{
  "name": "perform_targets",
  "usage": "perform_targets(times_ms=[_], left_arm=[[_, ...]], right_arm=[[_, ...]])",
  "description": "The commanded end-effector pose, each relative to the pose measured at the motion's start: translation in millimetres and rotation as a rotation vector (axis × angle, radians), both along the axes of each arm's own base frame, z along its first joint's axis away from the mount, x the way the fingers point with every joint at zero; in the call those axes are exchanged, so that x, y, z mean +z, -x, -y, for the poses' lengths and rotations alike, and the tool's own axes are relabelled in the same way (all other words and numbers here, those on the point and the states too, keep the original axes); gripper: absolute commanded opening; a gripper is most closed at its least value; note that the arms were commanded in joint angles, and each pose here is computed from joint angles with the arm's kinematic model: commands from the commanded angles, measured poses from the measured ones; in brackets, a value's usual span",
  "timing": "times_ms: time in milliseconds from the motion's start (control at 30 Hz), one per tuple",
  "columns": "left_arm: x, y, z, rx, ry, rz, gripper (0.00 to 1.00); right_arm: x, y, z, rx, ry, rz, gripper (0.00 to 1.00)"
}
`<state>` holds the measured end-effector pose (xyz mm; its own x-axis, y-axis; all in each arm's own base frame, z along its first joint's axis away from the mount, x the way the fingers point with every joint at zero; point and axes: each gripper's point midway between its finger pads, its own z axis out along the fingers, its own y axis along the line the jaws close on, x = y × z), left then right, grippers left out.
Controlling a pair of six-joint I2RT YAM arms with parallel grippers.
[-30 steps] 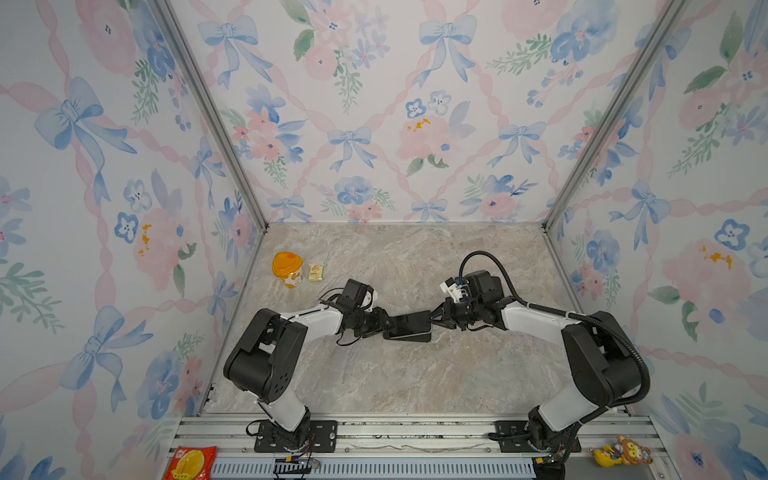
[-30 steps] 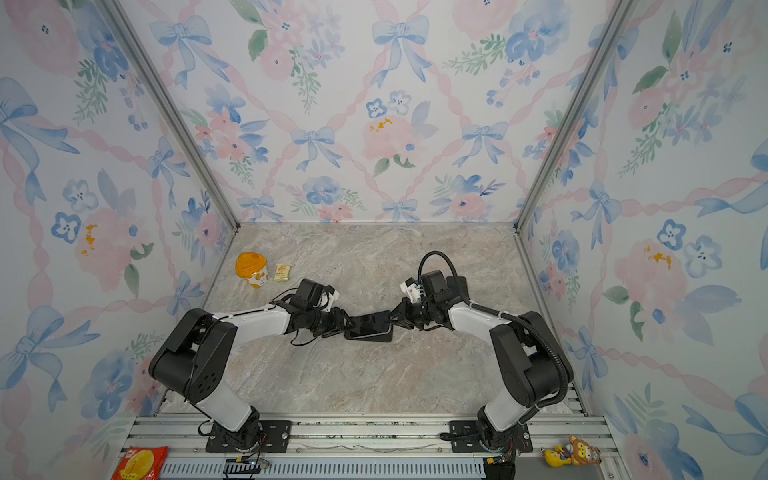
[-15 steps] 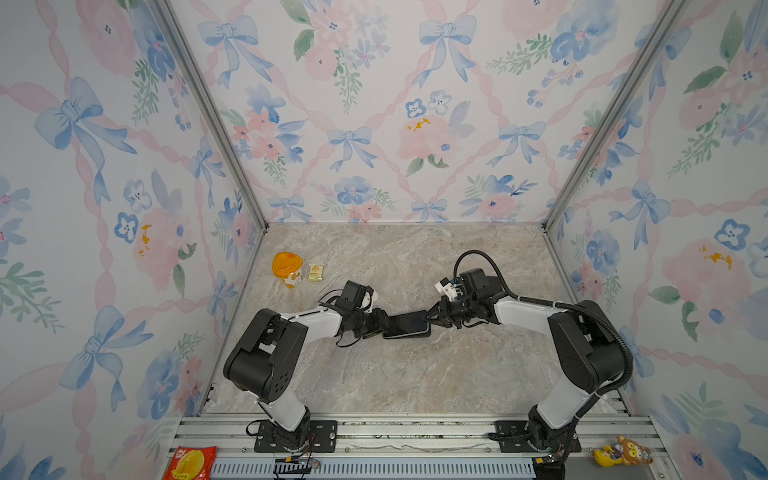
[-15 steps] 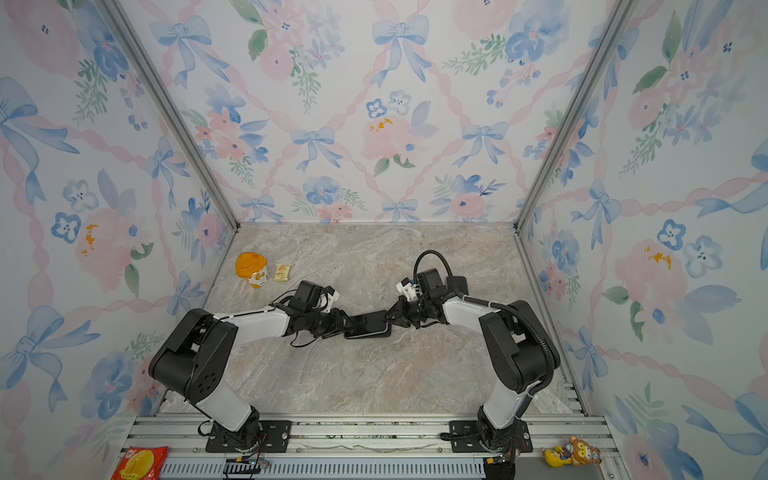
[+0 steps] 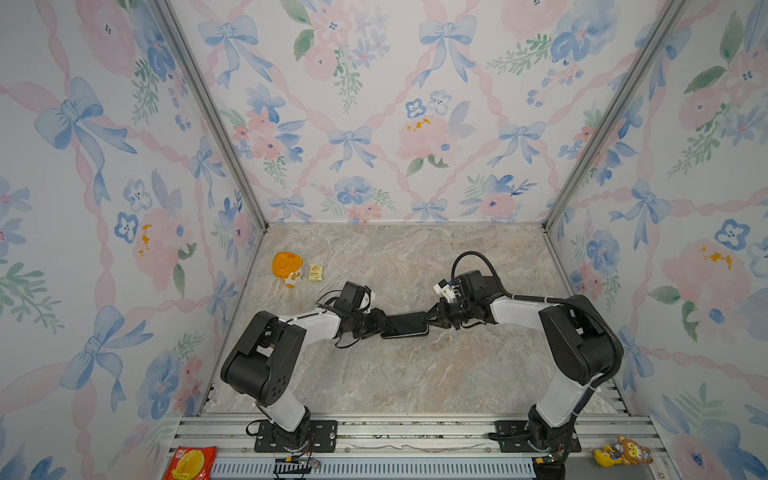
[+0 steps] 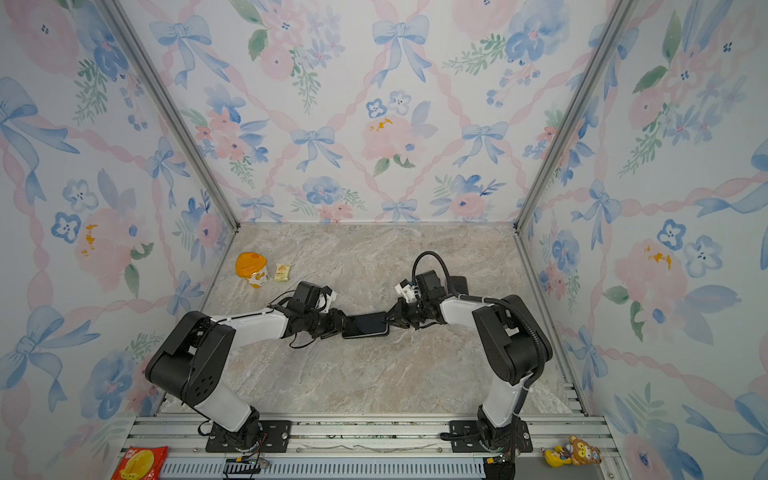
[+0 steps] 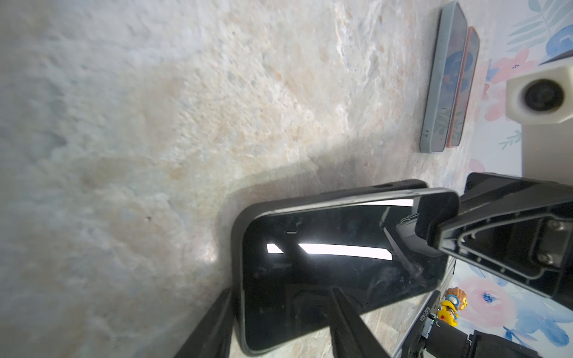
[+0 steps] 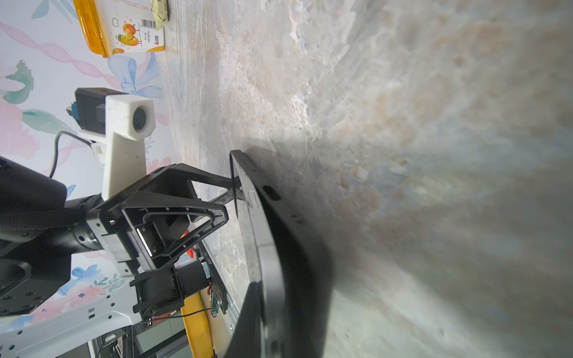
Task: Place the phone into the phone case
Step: 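Lay the black phone flat into the case with the right gripper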
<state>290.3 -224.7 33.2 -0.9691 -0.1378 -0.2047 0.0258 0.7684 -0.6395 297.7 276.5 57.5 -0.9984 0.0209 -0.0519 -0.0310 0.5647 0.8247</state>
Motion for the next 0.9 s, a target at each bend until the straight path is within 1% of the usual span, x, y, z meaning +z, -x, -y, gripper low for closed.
perform_targets(times_ms=[0,200,333,400,500,600,667,867], left_arm=[[-3.5,22.3,14.4,-0.057,0.029,-0.056,0.50],[-1.5,22.4,15.1,-0.061,0.031,-0.050,0.50],[-0.1,22.9,15.7,-0.064,0.034,-0.047,0.50],[-0.2,23.4,15.1,-0.063,0.032,-0.047,0.50],[-1.4,25.0,13.3,-0.061,0.028,-0.047,0.50],[-1.9,26.0,11.4,-0.062,0.026,-0.045,0.50],[-2.3,26.8,10.0,-0.062,0.027,-0.047,0.50],[-3.4,28.0,3.5,-0.054,0.020,-0.046,0.50]], right_arm=[[-48.8,24.4,2.8,0.003,0.156,-0.094,0.00],[-56.0,24.8,-0.4,0.008,0.165,-0.094,0.00],[-59.8,25.9,-1.8,0.014,0.170,-0.098,0.02],[-60.3,26.4,-1.9,0.015,0.174,-0.098,0.04],[-51.6,25.2,-5.0,0.011,0.151,-0.088,0.10],[-38.8,21.5,-8.8,0.010,0.140,-0.060,0.20],[-34.2,19.9,-8.7,0.009,0.151,-0.046,0.25],[-18.1,18.7,-7.0,0.016,0.204,0.002,0.37]])
